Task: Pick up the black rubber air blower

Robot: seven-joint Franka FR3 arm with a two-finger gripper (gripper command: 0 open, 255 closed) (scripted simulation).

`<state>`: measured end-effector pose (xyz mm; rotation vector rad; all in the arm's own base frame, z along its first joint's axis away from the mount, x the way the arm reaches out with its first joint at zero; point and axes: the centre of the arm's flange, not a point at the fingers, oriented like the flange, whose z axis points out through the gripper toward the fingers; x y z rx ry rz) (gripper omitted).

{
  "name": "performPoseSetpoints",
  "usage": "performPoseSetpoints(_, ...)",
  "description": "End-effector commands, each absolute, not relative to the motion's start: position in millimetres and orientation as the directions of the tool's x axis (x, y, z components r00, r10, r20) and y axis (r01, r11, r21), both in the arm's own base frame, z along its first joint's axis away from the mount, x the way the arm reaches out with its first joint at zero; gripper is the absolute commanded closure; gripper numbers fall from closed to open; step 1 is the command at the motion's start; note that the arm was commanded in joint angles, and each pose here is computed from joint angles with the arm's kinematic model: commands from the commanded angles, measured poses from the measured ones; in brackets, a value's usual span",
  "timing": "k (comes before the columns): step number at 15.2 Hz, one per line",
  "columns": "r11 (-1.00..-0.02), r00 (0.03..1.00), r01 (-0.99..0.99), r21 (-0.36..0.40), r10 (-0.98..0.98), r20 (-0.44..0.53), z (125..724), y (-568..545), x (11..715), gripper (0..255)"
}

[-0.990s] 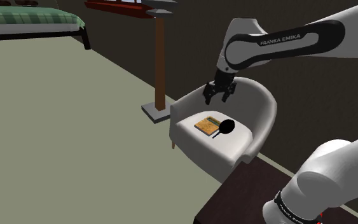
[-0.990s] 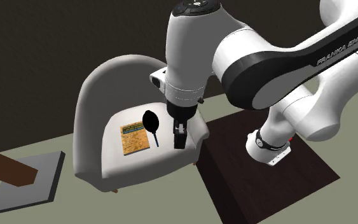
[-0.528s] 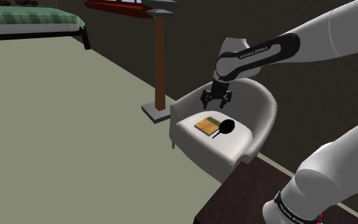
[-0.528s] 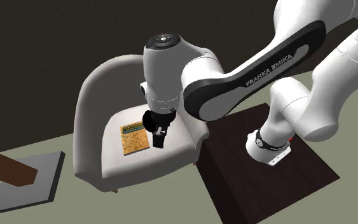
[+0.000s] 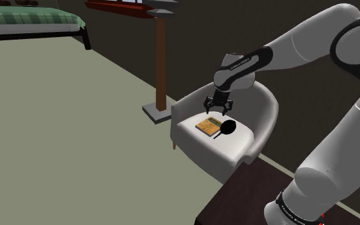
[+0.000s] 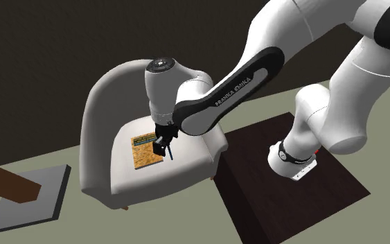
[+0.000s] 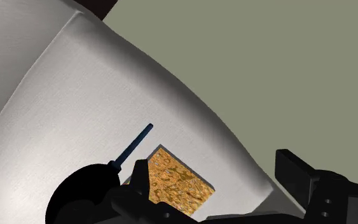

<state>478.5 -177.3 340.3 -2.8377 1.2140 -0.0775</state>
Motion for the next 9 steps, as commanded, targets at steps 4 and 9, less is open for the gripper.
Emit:
performPoseSetpoints(4, -0.574, 0.575, -0.816, -0.07, -0.818, 0.003, 287.1, -220.6, 485.6, 0)
performPoseSetpoints(9, -0.447, 0.449, -0.892, -0.068, -0.893, -0.02, 235.2, -263.0, 485.2, 0)
